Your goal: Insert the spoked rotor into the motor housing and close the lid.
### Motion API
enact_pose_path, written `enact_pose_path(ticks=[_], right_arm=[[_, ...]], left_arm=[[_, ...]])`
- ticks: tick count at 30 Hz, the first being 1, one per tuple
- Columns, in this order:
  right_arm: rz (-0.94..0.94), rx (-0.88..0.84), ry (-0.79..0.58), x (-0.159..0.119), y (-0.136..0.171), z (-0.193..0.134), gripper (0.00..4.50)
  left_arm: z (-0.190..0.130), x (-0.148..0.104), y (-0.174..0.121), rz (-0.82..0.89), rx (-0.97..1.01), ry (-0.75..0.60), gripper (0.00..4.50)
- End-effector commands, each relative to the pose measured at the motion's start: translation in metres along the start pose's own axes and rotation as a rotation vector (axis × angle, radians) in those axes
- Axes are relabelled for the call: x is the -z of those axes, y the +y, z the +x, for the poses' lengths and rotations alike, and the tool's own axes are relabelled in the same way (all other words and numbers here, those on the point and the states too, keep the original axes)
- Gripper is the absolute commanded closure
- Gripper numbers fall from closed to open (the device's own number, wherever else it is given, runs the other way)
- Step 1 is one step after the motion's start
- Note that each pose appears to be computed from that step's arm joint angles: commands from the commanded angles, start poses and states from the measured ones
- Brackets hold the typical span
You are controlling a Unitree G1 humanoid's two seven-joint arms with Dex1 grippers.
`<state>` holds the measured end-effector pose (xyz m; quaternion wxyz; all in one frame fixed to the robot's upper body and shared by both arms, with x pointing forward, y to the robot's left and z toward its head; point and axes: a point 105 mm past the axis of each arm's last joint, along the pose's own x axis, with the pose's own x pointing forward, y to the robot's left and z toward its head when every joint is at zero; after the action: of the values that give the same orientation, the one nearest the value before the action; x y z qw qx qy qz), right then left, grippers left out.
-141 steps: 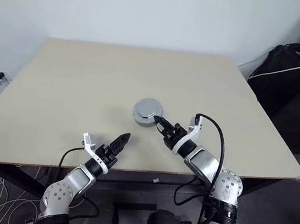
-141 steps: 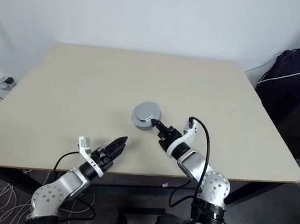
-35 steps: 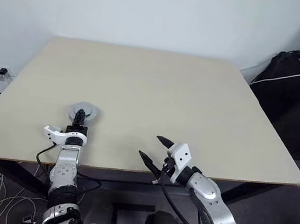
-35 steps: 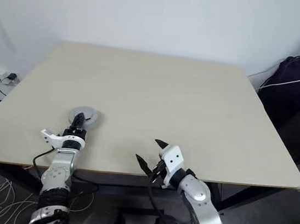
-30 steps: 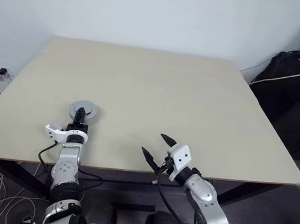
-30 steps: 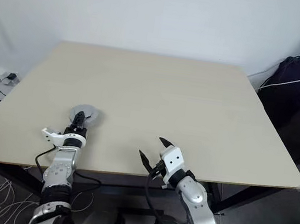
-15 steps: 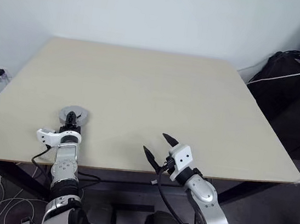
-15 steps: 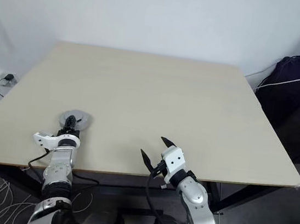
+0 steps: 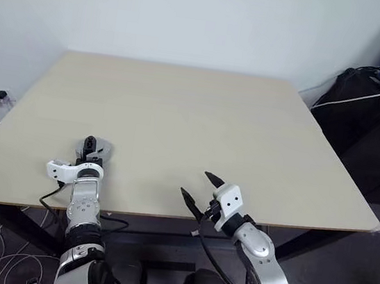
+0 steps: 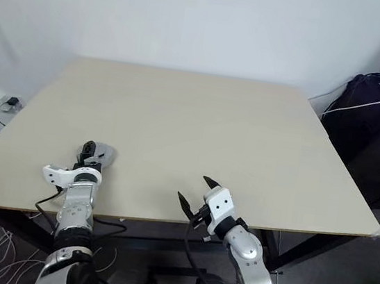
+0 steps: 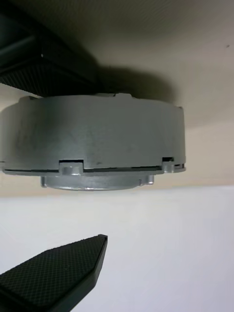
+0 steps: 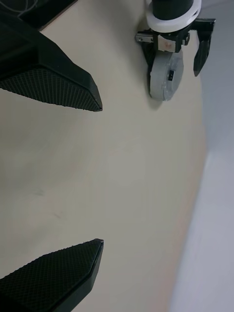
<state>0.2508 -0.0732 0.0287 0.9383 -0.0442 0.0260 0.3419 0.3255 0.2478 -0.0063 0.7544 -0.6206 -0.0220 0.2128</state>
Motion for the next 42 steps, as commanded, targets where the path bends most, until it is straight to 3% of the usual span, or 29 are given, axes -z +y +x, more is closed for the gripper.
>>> enact_pose_path(ticks=[1,15,20,25,30,36,42], right_arm=[[-0.002,0.016,-0.042,-0.011,-0.004,0.001,0.0],[0.031,0.012,-0.022,-0.008,-0.002,0.001,0.0],[0.033,0.094,-0.03,-0.007,-0.01,-0.006,0.0],[0.013,0.17,-0.02,-0.003,-0.017,-0.015,0.0],[-0.027,0.276,-0.005,0.003,-0.026,-0.025,0.0],[-0.072,0.32,-0.029,0.003,-0.027,-0.036,0.0],[-0.048,0.239,-0.01,0.007,-0.02,-0.038,0.0]], left_arm=[[-0.019,0.027,0.002,-0.001,-0.008,0.076,0.03],[-0.095,0.059,0.015,0.146,-0.002,0.405,0.03],[-0.101,0.07,-0.022,0.547,0.273,0.45,0.03],[-0.095,0.08,-0.049,0.984,0.531,0.316,0.03],[-0.098,0.09,-0.052,1.311,0.71,0.19,0.03],[-0.11,0.1,-0.042,1.396,0.821,0.203,0.03],[-0.123,0.112,-0.031,1.357,0.893,0.36,0.03]])
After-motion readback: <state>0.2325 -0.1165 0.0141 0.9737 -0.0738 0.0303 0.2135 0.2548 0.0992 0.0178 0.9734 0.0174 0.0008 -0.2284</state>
